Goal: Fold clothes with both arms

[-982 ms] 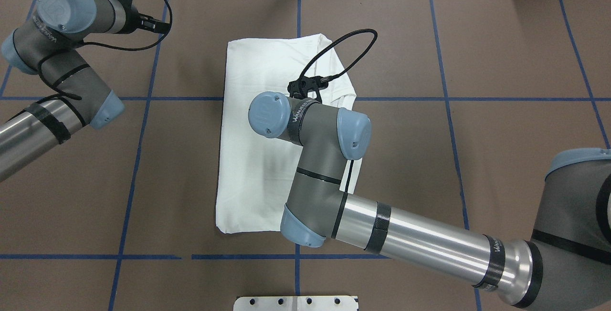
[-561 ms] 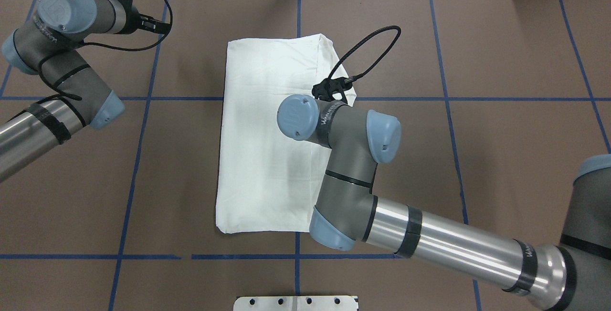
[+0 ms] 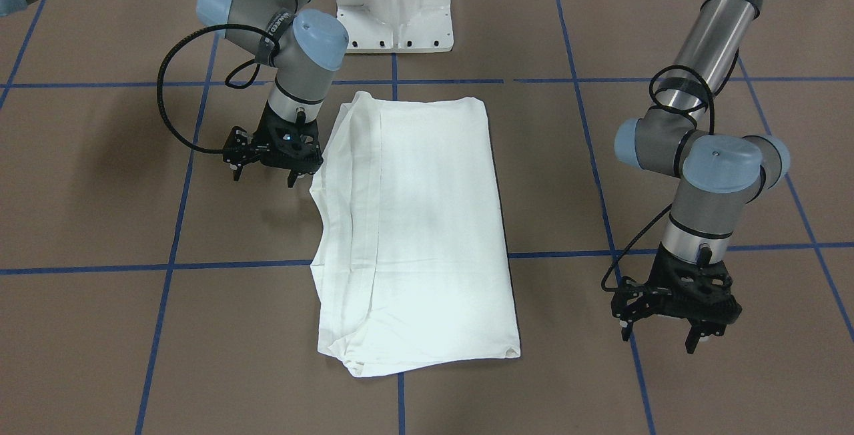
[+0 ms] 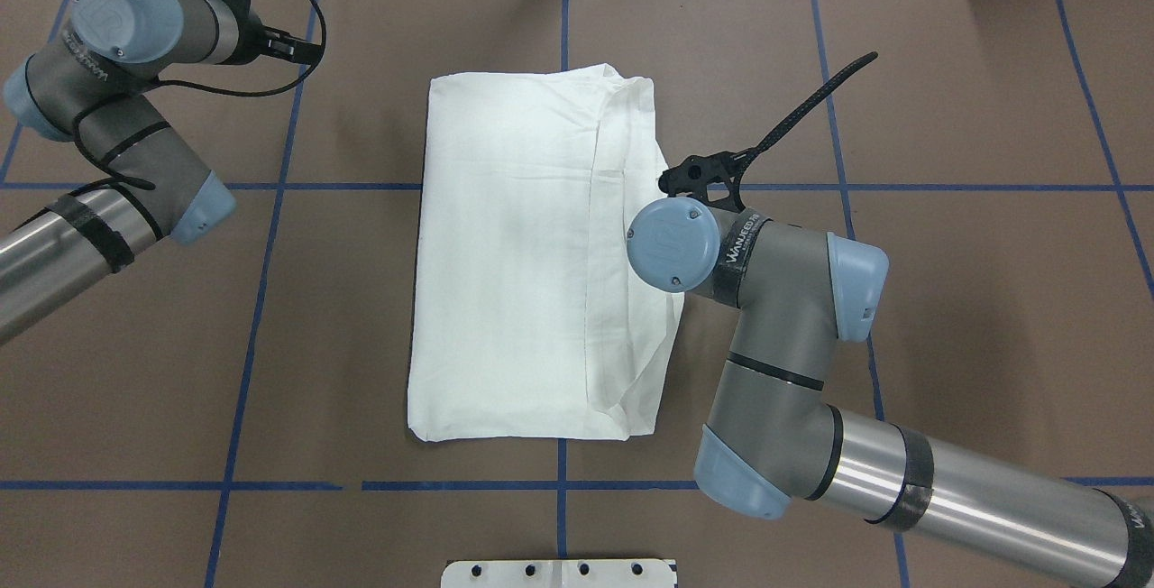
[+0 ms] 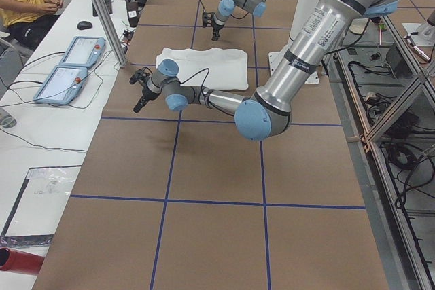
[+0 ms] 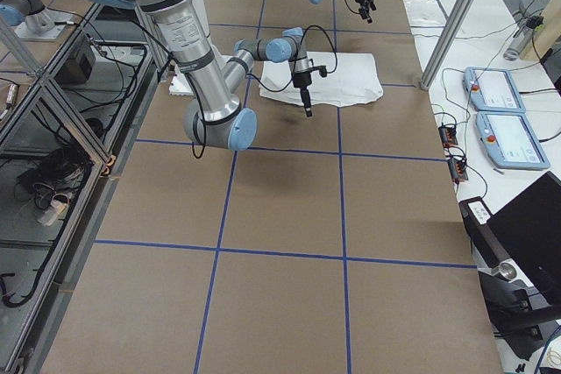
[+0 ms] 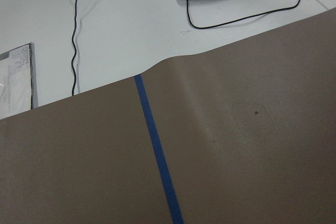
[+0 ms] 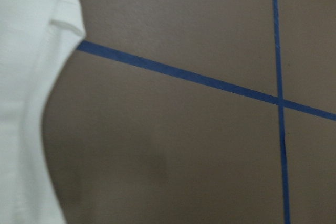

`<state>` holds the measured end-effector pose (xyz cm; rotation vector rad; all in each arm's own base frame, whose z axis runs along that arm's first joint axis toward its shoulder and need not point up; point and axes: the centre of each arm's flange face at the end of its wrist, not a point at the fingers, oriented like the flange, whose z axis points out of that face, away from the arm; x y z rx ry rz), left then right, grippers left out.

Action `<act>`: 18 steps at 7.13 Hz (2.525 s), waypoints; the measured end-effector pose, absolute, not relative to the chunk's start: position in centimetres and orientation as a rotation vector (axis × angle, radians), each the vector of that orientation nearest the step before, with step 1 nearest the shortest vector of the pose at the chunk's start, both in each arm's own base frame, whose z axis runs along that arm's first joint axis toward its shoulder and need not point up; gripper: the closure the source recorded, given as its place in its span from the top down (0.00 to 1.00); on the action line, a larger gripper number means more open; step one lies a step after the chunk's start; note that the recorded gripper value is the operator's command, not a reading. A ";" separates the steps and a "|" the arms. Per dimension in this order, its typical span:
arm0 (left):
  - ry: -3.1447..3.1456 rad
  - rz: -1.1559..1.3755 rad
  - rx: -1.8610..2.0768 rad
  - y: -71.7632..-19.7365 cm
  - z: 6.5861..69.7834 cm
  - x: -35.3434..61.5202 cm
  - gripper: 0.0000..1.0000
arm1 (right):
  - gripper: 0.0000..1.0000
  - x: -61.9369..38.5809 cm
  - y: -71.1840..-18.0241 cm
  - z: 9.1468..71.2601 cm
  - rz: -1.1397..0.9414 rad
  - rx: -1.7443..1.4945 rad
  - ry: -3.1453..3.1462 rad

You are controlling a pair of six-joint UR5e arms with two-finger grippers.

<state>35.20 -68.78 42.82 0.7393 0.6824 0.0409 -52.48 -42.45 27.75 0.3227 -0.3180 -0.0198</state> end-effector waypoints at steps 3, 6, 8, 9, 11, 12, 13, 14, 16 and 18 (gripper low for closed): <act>0.679 0.040 0.735 -68.7 43.2 35.1 1.00 | 0.91 -58.3 -38.5 19.1 -0.049 0.338 -0.578; 0.682 0.037 0.739 -68.5 43.4 35.0 1.00 | 0.60 -64.2 -32.2 18.3 -0.226 0.282 -0.568; 0.679 0.035 0.735 -68.2 43.9 34.7 1.00 | 0.22 -64.2 -31.1 19.2 -0.327 0.260 -0.496; 0.679 0.034 0.735 -68.1 44.1 34.6 1.00 | 0.00 -64.1 -31.1 19.3 -0.346 0.257 -0.480; 0.680 0.034 0.736 -67.9 44.4 34.5 1.00 | 0.00 -64.0 -31.0 19.3 -0.356 0.256 -0.472; 0.682 0.034 0.740 -67.8 44.4 34.5 1.00 | 0.00 -64.0 -31.0 19.5 -0.356 0.256 -0.467; 0.683 0.034 0.741 -67.8 44.3 34.5 1.00 | 0.42 -64.0 -31.0 19.6 -0.356 0.257 -0.466; 0.684 0.035 0.741 -67.8 44.3 34.5 1.00 | 0.70 -64.0 -31.1 19.3 -0.351 0.259 -0.473; 0.685 0.036 0.742 -67.8 44.3 34.5 1.00 | 0.68 -64.1 -30.8 18.9 -0.338 0.236 -0.495; 0.684 0.035 0.743 -67.8 44.3 34.6 1.00 | 0.46 -64.1 -30.6 18.9 -0.334 0.217 -0.500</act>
